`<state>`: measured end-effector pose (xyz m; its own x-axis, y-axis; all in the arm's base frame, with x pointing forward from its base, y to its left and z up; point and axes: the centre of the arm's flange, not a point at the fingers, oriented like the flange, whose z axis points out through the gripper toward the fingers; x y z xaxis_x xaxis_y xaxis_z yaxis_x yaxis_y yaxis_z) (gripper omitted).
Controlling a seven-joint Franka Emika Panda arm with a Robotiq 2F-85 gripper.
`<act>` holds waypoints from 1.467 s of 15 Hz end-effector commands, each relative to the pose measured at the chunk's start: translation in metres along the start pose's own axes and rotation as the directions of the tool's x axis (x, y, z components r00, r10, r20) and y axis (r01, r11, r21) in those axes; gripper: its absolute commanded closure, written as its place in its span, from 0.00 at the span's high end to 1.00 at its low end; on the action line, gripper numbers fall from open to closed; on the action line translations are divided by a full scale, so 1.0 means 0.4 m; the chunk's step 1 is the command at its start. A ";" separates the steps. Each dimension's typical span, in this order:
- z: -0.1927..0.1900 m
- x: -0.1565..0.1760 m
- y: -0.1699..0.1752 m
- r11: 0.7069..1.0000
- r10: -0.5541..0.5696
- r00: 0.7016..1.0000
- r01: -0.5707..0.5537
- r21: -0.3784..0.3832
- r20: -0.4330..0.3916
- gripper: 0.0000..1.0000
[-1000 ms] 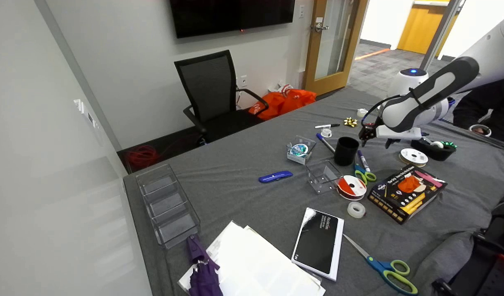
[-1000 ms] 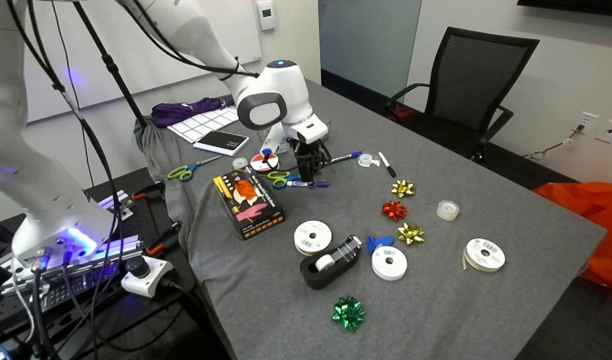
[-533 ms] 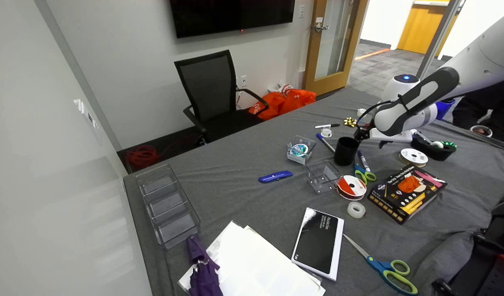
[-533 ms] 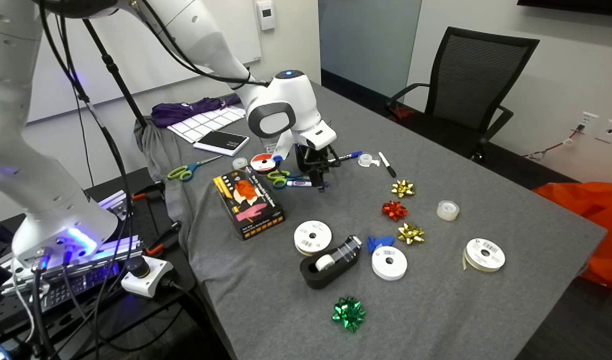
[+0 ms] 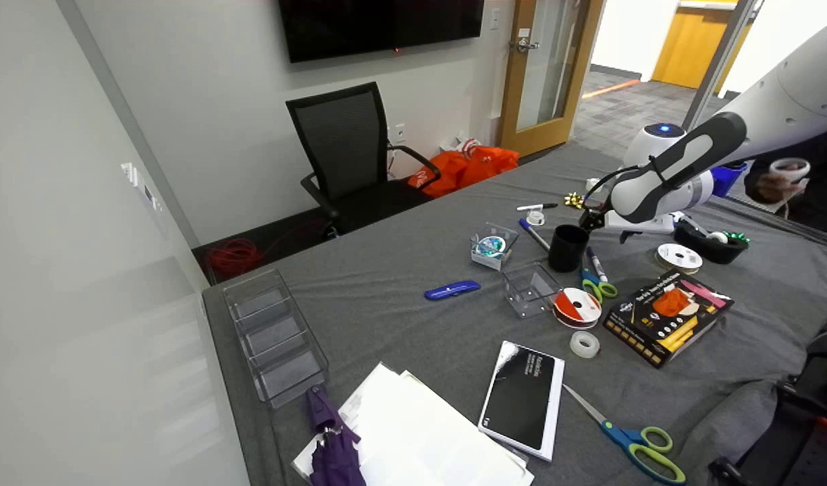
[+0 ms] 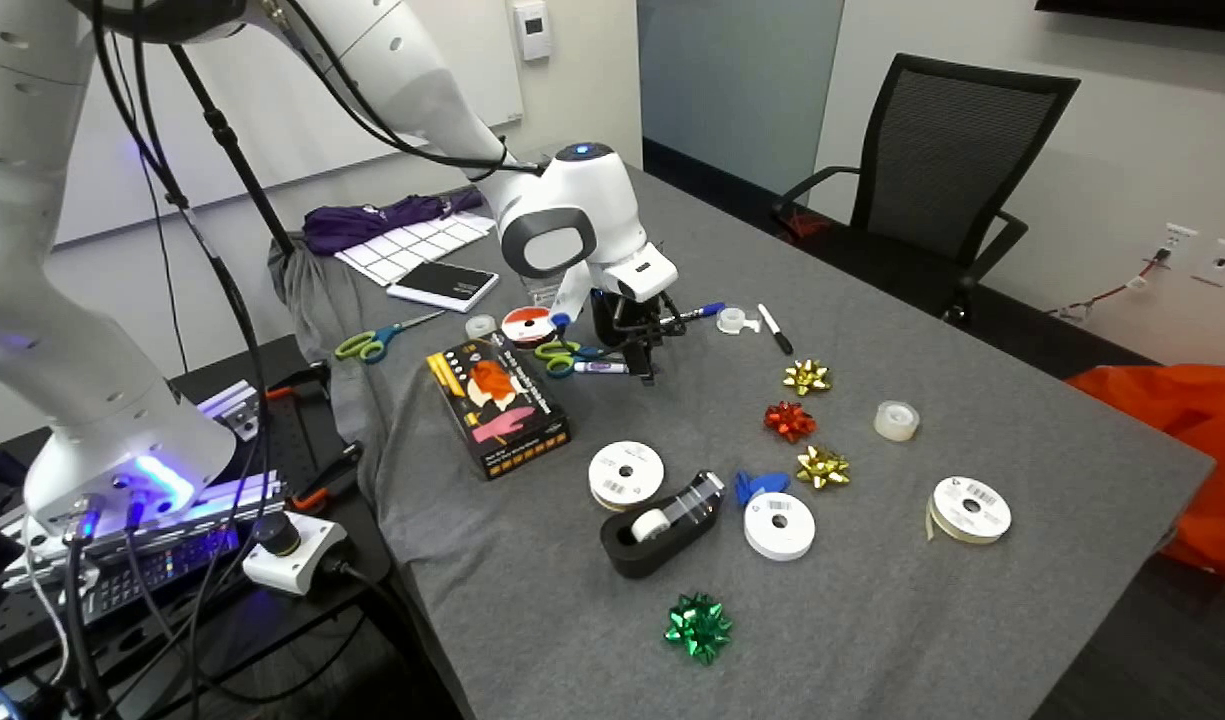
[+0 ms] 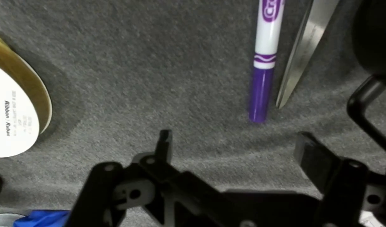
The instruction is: Put the marker that is at the right of the black cup in the black cup
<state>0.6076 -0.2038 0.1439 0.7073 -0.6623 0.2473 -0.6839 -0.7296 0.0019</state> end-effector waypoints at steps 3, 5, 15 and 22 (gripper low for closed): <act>0.000 0.000 -0.001 1.000 0.000 1.000 0.000 0.000 0.000 1.00; -0.006 0.006 -0.002 1.000 -0.007 0.999 0.006 0.013 0.035 1.00; 0.031 0.016 -0.003 1.000 0.003 0.979 0.001 -0.023 0.204 1.00; 0.089 0.022 -0.002 1.000 0.024 0.983 -0.023 -0.004 0.183 1.00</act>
<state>0.6132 -0.2085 0.1279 0.7133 -0.6971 0.0719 -0.7001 -0.7134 0.0289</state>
